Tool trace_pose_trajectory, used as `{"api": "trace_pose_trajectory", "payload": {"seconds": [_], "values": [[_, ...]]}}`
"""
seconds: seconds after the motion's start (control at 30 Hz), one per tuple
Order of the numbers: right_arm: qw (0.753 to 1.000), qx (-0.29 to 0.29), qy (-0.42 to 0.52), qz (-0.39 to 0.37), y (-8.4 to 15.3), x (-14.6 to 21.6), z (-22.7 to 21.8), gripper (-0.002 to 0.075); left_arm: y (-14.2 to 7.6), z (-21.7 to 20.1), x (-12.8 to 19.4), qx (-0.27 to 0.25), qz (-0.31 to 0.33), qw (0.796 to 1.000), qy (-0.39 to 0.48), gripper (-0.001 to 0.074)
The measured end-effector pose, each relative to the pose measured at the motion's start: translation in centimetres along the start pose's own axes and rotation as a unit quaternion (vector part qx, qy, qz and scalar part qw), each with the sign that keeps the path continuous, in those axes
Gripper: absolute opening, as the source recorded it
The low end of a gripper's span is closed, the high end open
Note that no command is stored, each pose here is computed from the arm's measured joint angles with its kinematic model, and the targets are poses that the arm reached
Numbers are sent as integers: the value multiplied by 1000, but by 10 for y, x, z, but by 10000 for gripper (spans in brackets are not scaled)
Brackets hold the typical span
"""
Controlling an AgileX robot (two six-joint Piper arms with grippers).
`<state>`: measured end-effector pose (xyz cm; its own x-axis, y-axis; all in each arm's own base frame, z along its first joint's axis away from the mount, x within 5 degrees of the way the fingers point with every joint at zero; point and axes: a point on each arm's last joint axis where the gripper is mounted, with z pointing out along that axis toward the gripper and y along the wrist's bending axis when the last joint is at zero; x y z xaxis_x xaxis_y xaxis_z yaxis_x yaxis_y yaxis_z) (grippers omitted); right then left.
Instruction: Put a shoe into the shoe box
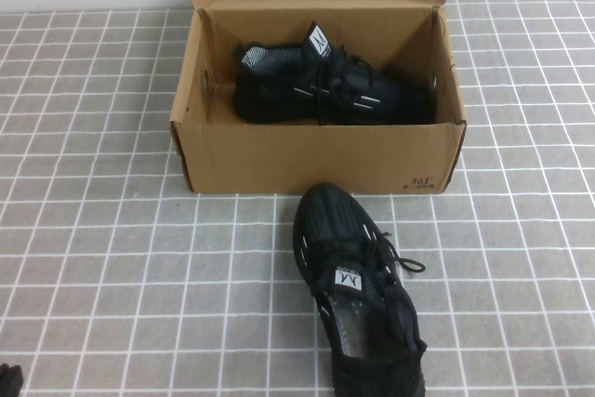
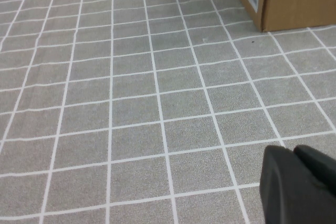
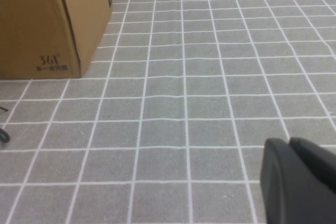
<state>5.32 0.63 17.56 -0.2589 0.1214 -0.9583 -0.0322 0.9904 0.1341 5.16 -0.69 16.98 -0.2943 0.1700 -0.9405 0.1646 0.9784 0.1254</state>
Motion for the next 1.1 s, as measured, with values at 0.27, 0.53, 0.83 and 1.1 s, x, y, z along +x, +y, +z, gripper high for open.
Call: {"api": "trace_pose_trajectory", "payload": {"seconds": [0.27, 0.53, 0.83, 1.1], "values": [[1000, -4, 0, 10, 1, 0, 0, -16, 0, 0, 0, 0, 0, 1000, 0, -1], [999, -10, -14, 32, 2, -3, 0, -17, 0, 0, 0, 0, 0, 1000, 0, -1], [977, -43, -84, 190, 5, -16, -2, -16, 0, 0, 0, 0, 0, 1000, 0, -1], [922, -68, -122, 360, 3, -25, -4, -16, 0, 0, 0, 0, 0, 1000, 0, -1]]}}
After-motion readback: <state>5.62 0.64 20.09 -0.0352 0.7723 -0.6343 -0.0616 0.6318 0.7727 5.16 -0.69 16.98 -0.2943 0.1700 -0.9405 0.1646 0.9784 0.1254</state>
